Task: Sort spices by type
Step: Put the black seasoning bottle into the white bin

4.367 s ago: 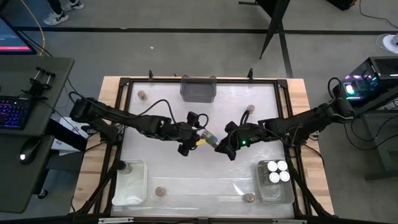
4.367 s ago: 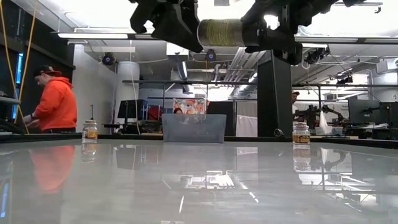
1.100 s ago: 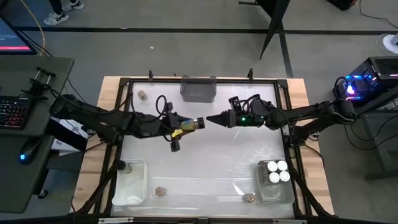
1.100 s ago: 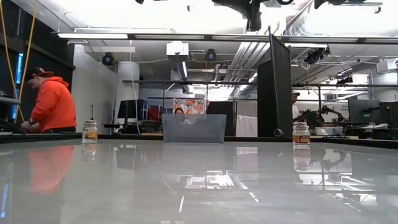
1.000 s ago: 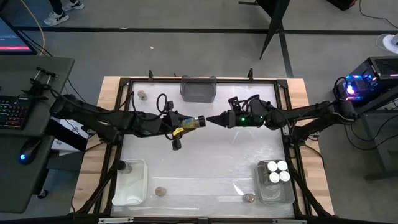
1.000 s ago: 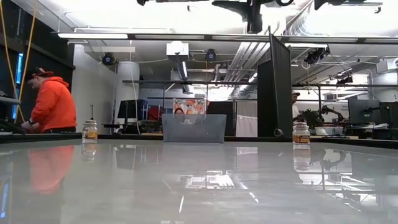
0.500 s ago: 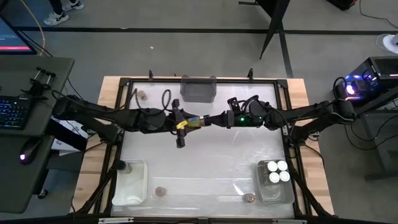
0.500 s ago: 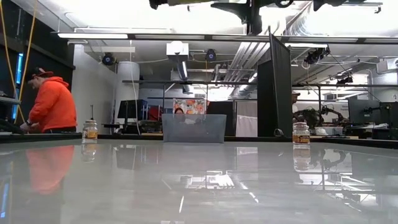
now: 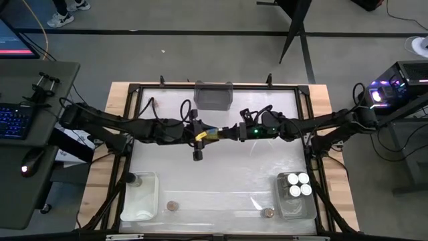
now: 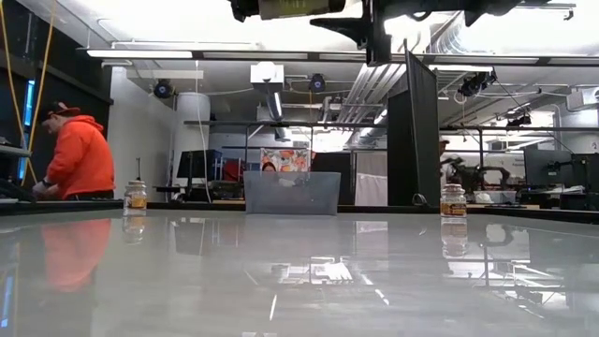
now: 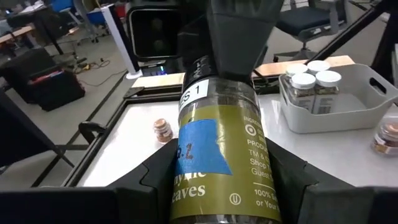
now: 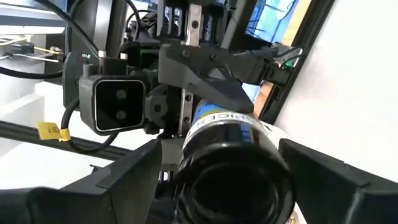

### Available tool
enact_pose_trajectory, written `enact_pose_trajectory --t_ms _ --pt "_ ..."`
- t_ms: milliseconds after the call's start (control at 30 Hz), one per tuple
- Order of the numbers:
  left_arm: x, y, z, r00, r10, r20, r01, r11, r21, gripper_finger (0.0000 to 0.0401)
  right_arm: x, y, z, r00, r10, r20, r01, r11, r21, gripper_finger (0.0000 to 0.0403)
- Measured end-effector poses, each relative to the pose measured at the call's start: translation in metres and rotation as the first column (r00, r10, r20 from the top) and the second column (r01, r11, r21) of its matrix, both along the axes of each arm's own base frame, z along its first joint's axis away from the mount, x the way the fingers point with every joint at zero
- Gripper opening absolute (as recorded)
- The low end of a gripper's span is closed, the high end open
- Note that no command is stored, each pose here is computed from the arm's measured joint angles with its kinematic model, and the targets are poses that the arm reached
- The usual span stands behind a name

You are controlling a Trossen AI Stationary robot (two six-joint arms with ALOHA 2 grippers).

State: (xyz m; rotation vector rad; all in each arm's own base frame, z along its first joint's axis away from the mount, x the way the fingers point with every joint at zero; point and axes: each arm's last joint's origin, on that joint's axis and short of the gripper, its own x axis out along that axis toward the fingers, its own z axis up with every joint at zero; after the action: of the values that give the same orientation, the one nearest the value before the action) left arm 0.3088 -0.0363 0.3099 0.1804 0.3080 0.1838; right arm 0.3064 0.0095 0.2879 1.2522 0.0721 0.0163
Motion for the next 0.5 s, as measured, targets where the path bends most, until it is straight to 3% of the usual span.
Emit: enact_pose_trajectory --t_ms 233,500 --pt "-0.001 0.005 0.002 0.988 0.151 0.039 -0.147 0.986 -0.085 0.0159 0.0 -0.002 0.002 0.997 -0.066 0.028 0.067 0.996 -0.054 0.0317" --pt "-0.018 0.014 0.023 0.965 0.23 0.127 -0.202 0.959 -0.198 0.0159 0.0 -0.002 0.009 0.994 -0.068 0.091 0.079 0.989 -0.124 0.0317"
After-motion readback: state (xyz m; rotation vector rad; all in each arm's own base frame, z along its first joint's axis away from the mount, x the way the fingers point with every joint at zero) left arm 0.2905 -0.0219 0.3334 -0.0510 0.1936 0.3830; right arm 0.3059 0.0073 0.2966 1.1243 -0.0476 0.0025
